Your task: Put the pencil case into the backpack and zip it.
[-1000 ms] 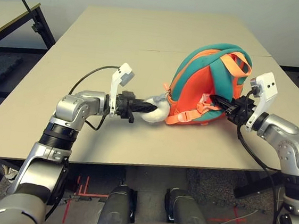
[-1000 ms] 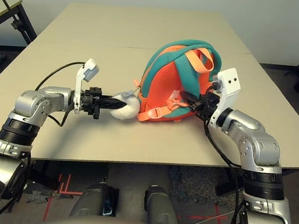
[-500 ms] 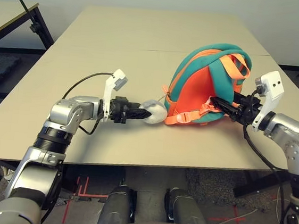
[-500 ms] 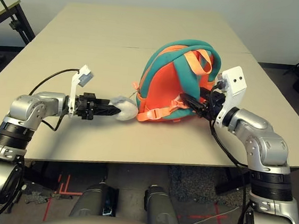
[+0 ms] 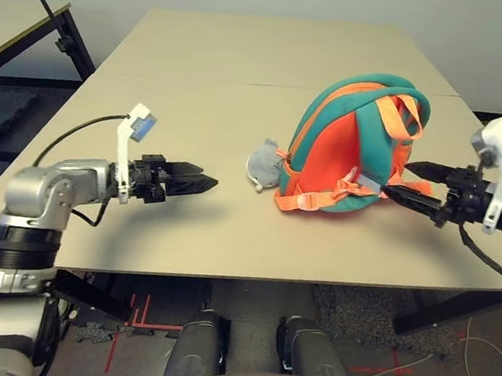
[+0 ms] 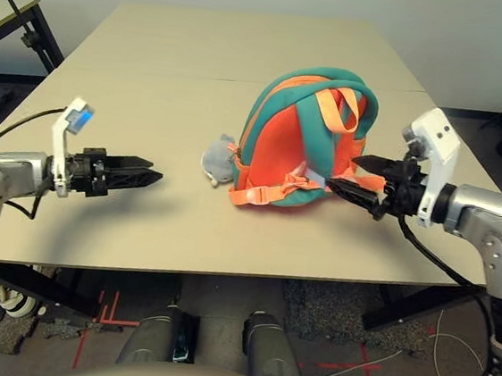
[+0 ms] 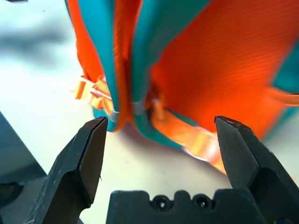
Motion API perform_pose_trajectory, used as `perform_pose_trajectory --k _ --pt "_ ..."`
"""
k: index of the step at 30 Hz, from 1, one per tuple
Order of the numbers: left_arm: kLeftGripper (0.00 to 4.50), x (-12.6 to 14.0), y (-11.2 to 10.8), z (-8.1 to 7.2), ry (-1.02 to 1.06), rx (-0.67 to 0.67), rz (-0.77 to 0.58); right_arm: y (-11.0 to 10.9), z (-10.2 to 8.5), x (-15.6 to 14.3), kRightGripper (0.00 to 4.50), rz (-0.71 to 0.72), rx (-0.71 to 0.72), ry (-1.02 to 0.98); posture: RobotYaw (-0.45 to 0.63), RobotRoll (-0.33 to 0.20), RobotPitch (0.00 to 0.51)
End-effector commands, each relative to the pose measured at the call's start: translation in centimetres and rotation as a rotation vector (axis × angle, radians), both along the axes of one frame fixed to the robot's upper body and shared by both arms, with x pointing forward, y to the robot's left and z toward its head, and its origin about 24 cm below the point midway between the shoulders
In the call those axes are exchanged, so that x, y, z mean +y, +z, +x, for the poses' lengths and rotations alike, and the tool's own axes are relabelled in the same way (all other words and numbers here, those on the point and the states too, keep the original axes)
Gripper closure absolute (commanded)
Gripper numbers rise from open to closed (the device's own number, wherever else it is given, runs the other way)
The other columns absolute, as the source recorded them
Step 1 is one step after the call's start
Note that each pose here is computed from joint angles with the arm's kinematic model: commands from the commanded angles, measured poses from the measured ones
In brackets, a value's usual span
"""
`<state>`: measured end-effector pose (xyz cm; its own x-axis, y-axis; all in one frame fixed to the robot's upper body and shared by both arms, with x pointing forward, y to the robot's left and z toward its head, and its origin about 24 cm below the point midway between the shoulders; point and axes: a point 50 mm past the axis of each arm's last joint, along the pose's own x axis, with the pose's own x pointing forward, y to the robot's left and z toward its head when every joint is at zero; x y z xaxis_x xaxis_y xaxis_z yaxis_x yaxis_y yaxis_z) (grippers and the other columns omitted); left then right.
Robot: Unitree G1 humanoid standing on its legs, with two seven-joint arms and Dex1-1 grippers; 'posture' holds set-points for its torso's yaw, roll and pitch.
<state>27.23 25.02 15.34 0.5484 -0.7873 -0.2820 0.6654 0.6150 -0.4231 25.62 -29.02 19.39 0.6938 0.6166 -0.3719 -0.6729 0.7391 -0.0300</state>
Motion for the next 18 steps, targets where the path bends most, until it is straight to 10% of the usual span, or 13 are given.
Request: perform_pose_trajectory --k 1,18 --pt "0.01 1.4 0.1 0.3 0.144 -0.063 0.027 0.0 1.0 -3.1 0.00 -0.026 -0.061 -0.199 -0.09 0.000 0.024" --pt "0.01 3.9 -5.8 4.2 0.921 -0.362 0.372 -7.6 7.9 -4.5 0.00 0.114 -0.232 -0.929 -0.06 0.000 0.030"
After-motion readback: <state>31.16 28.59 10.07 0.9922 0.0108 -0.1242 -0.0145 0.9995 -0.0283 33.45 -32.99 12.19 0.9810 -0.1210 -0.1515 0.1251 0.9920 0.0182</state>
